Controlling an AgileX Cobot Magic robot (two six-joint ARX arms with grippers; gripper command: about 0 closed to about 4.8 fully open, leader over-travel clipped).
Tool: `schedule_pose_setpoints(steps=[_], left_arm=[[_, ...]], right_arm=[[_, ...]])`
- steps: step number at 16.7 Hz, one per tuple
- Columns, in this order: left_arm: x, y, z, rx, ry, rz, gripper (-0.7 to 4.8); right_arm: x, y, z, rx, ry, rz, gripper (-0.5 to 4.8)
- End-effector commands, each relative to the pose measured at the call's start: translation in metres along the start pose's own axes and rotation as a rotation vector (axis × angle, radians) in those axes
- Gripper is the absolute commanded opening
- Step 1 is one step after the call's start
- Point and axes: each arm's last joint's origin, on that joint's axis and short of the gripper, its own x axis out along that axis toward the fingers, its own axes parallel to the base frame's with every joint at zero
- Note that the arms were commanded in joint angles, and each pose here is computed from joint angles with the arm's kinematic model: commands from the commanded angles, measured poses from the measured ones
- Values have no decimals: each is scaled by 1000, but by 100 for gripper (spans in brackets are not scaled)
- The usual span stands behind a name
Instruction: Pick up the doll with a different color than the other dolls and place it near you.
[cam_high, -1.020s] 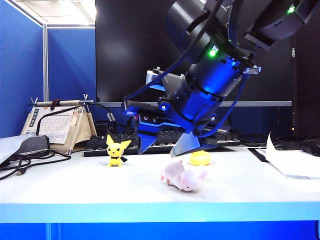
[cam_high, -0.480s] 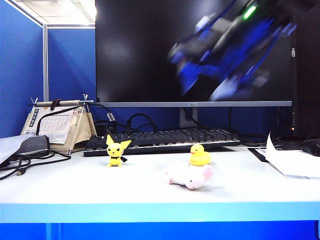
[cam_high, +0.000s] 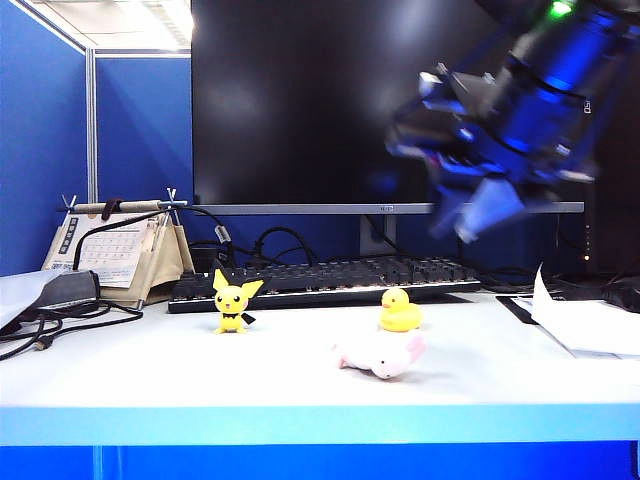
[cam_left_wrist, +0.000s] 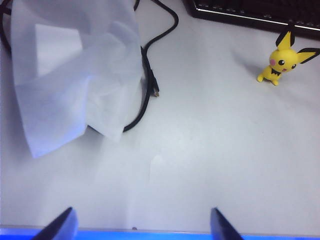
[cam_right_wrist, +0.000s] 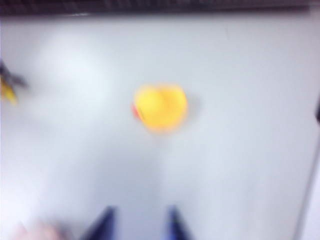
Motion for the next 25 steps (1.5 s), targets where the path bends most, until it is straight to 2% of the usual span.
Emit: schedule_pose_setpoints(steps=[1, 7, 11, 15, 19, 21, 23, 25], left_arm=[[0, 0, 1, -1, -9, 1, 350], [0, 0, 1, -1, -9, 1, 350], [0, 0, 1, -1, -10, 1, 350], [0, -1, 3, 1, -27, -3, 350], [-1, -1, 5, 4, -47, -7, 350], [-1, -2, 5, 5, -52, -15, 350], [-2, -2, 5, 6, -56, -15, 350], [-2, -2, 5, 6, -58, -14, 350]], right_arm=[[-13, -8, -17, -15, -2, -35, 82], [-54, -24, -47, -3, -84, -70, 82], [-85, -42, -87, 45, -129, -82, 82], [-108, -62, -127, 214, -202, -175, 82], [-131, -75, -153, 311, -367, -221, 83], [-126, -78, -158, 306, -305, -298, 84], [-121, -80, -165, 298, -260, -322, 84], [-122, -80, -166, 310, -272, -317, 84]])
